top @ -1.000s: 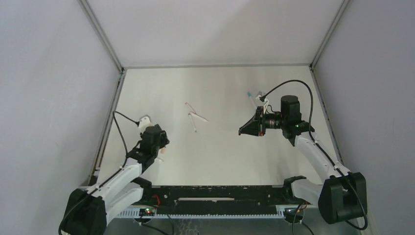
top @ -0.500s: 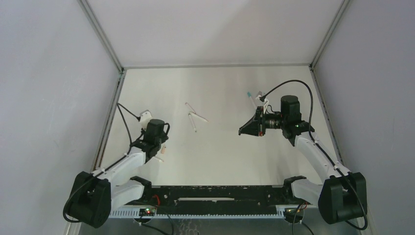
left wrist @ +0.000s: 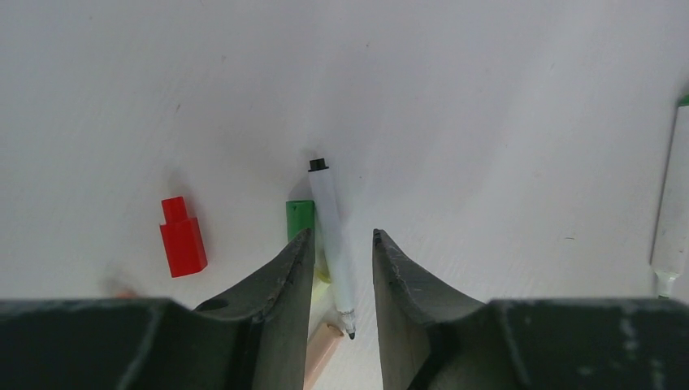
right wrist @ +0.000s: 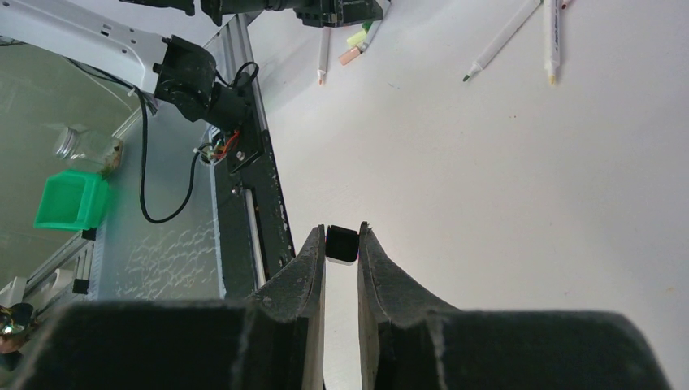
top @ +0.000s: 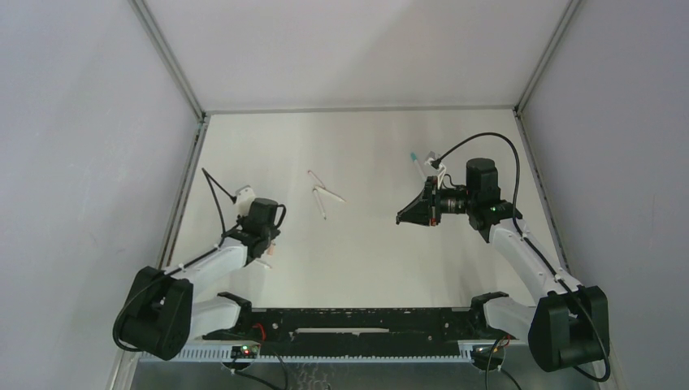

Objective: Insert the pens into the pen caps
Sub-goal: Pick up the pen from the center of the board.

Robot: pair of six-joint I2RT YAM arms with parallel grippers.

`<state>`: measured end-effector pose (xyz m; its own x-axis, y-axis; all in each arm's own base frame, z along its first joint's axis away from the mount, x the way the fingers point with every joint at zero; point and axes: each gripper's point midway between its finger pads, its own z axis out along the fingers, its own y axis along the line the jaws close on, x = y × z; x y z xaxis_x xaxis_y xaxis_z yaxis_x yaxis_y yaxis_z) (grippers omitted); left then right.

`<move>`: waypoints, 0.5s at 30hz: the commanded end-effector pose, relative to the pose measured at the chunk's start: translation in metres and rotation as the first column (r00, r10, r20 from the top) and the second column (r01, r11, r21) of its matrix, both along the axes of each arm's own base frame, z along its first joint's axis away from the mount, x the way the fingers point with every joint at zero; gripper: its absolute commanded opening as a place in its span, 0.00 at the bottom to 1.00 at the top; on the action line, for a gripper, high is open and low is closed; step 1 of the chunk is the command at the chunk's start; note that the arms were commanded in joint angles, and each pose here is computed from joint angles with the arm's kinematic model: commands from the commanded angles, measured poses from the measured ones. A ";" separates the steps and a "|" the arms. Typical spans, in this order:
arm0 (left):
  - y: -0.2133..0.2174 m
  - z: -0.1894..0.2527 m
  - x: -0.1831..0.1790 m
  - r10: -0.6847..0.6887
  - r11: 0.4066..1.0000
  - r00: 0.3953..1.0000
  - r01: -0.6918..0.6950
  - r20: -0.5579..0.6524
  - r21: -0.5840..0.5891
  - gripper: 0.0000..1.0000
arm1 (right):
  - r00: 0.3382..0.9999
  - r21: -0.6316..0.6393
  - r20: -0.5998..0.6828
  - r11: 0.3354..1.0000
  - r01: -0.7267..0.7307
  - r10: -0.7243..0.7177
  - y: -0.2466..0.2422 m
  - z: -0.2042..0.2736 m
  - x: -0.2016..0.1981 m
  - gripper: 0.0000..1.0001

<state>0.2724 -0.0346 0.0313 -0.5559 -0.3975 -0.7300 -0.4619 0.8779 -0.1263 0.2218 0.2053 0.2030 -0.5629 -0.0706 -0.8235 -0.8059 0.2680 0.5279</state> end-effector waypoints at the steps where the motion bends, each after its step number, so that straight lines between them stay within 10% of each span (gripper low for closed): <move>1: -0.003 0.020 0.020 0.024 1.000 0.998 -0.023 0.051 -0.014 0.36 | 0.997 0.006 0.074 1.000 0.003 -0.003 -0.001 0.016 0.007 0.00; 15: -0.005 0.004 0.021 0.016 1.000 1.000 -0.016 -0.013 0.000 0.29 | 0.997 0.008 0.080 1.000 0.003 -0.004 -0.002 0.018 0.007 0.00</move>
